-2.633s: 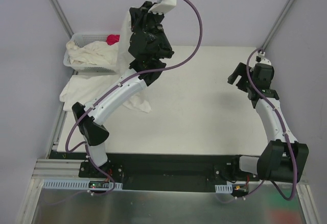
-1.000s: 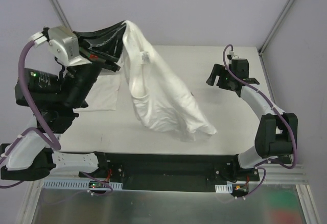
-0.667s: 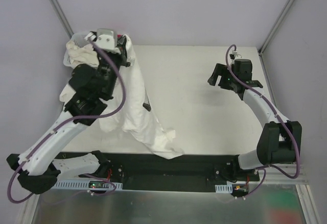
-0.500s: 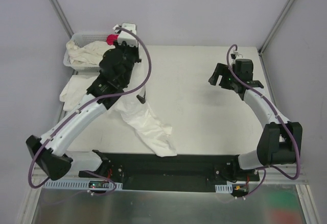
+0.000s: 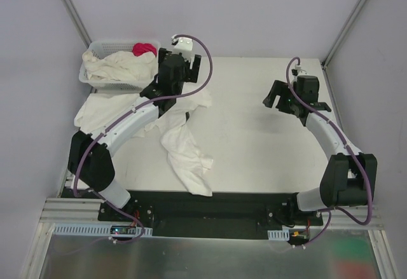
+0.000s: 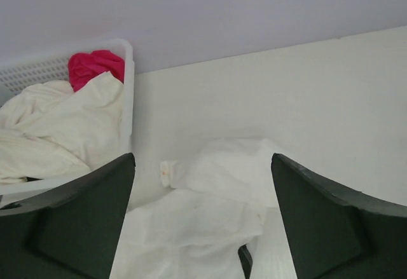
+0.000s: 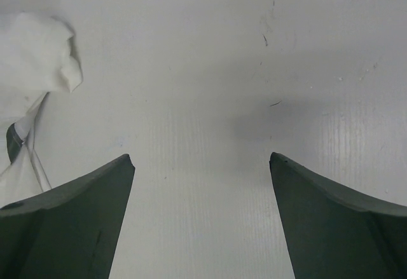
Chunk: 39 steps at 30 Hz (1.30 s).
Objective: Fold and stack the t-shirts
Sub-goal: Flatten out the tshirt
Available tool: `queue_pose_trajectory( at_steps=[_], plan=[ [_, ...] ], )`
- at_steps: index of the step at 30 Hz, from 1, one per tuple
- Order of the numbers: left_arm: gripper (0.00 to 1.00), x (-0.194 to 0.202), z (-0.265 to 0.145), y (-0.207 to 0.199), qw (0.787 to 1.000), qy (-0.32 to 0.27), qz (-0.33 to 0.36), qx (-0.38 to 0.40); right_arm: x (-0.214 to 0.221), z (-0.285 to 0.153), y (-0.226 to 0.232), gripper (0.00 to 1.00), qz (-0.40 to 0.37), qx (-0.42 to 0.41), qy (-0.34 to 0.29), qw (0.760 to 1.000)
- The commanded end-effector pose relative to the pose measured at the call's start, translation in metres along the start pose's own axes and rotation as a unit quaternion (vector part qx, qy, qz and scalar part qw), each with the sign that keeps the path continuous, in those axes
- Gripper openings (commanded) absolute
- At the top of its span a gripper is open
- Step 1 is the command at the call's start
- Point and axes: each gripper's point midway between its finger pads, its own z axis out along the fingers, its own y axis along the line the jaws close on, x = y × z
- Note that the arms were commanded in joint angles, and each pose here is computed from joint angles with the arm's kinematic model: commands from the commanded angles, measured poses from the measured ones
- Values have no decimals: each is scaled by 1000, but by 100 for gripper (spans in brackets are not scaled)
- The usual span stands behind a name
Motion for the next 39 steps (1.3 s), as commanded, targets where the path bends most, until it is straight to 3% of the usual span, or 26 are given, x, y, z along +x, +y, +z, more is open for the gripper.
queue_pose_trajectory(
  at_steps=[1, 2, 9, 14, 15, 19, 26, 39],
  plan=[
    [94, -16, 14, 4, 1000, -22, -6, -13, -13, -9, 19, 90, 8, -43, -23, 999],
    [99, -13, 15, 5, 1000, -18, -2, -18, -12, -7, 24, 90, 5, -51, -21, 998],
    [99, 5, -16, 55, 992, 6, -7, -129, -6, -10, 60, 89, -41, -73, -11, 996],
    [99, 42, -58, 92, 971, 28, -83, -221, -9, -22, 80, 89, -47, -102, -23, 993],
    [98, 66, -65, 97, 967, 45, -83, -238, -8, -23, 80, 89, -47, -102, -23, 993],
    [97, 101, -90, 121, 940, 52, -136, -310, -10, -26, 79, 89, -49, -100, -32, 993],
    [94, 163, -108, 141, 906, 118, -135, -382, -12, -33, 76, 89, -53, -96, -41, 993],
    [95, 222, -106, 172, 827, 200, -235, -469, -18, -46, 57, 88, -35, -85, -58, 994]
  ],
)
